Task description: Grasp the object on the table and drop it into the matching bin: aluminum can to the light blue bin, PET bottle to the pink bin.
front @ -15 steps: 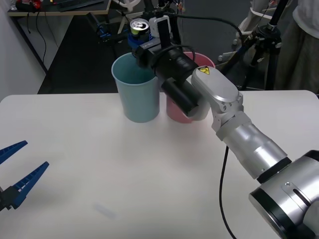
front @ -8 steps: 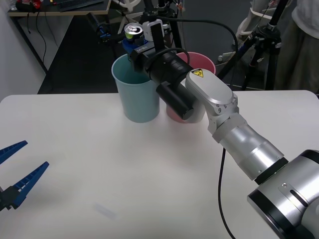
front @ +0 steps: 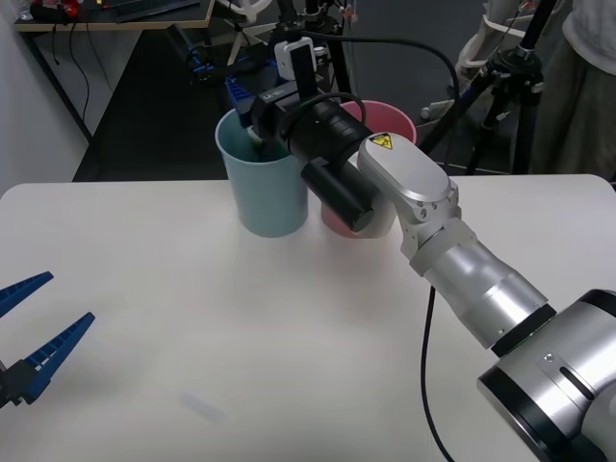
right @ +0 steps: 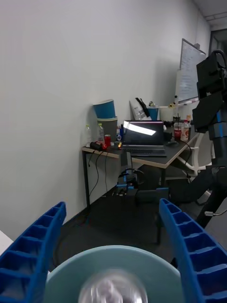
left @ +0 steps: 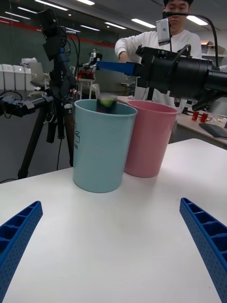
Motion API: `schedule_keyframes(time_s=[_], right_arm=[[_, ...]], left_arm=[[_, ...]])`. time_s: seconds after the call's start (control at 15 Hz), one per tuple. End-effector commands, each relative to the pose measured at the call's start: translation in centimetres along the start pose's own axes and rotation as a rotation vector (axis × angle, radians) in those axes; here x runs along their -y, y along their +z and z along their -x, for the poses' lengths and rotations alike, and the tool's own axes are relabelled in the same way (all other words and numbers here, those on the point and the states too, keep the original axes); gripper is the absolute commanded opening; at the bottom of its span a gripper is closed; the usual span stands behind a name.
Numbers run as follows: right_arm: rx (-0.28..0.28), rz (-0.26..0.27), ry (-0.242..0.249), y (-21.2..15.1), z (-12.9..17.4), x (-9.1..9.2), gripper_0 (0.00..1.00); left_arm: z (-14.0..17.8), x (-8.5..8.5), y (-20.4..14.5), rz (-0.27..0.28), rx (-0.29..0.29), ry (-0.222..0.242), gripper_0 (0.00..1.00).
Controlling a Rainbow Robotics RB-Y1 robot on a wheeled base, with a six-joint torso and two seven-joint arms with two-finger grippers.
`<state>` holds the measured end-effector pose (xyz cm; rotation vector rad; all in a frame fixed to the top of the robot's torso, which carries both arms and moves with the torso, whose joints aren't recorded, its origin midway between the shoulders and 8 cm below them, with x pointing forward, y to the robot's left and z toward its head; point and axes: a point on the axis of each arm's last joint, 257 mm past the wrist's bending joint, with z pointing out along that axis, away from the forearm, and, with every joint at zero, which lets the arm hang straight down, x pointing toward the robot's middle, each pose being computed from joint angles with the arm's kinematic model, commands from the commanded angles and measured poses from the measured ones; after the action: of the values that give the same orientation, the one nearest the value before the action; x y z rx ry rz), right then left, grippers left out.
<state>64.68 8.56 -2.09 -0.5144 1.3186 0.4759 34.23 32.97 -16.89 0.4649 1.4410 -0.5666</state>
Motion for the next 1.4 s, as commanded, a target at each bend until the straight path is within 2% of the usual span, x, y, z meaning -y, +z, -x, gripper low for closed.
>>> schedule_keyframes(time_s=[0.07, 0.47, 0.73, 1.07, 1.27, 1.4], right_arm=[[0.0, 0.002, -0.003, 0.0, 0.0, 0.0, 1.0], [0.003, 0.012, -0.001, 0.0, 0.1, -0.3, 1.0], [0.029, 0.024, 0.01, -0.3, 1.1, -0.5, 1.0], [0.113, 0.041, 0.022, -5.5, 2.6, -0.2, 1.0], [0.121, 0.06, 0.007, -9.9, 1.7, 0.2, 1.0], [0.105, 0.069, -0.004, -12.8, 0.6, 0.9, 1.0]], left_arm=[[0.0, 0.0, 0.0, 0.0, 0.0, 0.0, 1.0], [0.0, 0.0, 0.0, 0.0, 0.0, 0.0, 1.0], [0.0, 0.0, 0.0, 0.0, 0.0, 0.0, 1.0], [0.0, 0.0, 0.0, 0.0, 0.0, 0.0, 1.0], [0.0, 0.0, 0.0, 0.0, 0.0, 0.0, 1.0], [0.0, 0.0, 0.0, 0.0, 0.0, 0.0, 1.0]])
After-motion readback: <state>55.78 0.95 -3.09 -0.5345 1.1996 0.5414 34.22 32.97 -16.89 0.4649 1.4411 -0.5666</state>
